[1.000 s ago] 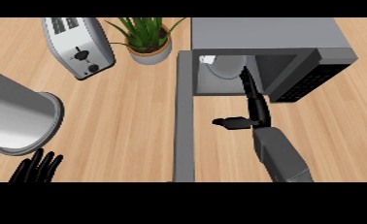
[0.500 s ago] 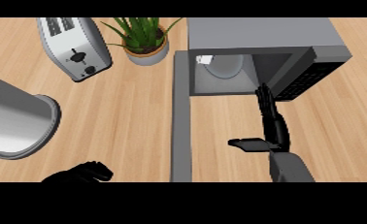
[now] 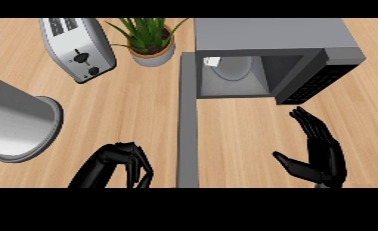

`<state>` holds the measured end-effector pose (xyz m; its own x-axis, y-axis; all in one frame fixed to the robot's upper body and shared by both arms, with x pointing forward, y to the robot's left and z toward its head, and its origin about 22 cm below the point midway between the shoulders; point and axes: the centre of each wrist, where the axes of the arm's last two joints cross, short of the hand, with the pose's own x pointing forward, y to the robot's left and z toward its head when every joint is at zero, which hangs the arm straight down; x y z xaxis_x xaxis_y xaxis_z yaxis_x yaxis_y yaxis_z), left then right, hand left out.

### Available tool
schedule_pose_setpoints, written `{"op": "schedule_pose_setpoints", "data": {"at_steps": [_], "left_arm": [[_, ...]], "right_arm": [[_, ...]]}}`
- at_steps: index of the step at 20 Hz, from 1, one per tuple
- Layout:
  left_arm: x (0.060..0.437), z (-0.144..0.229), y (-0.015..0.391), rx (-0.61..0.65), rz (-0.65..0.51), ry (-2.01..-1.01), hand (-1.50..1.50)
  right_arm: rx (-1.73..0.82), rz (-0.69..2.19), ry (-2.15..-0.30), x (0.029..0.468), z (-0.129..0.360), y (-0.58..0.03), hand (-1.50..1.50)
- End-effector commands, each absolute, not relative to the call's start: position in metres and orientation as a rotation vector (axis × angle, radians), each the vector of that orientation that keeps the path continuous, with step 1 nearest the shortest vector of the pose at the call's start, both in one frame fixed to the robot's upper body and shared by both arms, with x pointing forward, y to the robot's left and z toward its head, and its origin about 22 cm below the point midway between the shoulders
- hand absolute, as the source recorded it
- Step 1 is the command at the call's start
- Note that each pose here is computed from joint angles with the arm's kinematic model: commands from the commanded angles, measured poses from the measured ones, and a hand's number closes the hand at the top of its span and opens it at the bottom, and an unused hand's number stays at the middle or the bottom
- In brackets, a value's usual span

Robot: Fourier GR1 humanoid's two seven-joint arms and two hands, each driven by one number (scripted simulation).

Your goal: Pick up the milk, place it into the microwave and close the microwave

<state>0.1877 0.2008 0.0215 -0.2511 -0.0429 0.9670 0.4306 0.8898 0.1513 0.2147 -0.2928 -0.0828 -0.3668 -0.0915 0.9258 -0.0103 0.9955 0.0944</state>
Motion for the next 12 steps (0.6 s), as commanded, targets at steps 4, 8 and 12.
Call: {"op": "schedule_pose_setpoints", "data": {"at_steps": [4,8,12], "left_arm": [[0.234,0.033,0.150,-0.300,-0.613,-1.780,1.50],[0.238,0.013,0.106,-0.289,-0.707,-1.826,1.50],[0.270,0.017,0.068,-0.305,-0.827,-1.744,1.50]], "right_arm": [[0.041,-0.110,-1.970,0.173,-0.053,-0.329,-1.50],[-0.028,-0.039,-1.995,0.181,-0.034,-0.329,-1.50],[0.016,-0.037,-2.016,0.181,-0.037,-0.341,-1.50]]}}
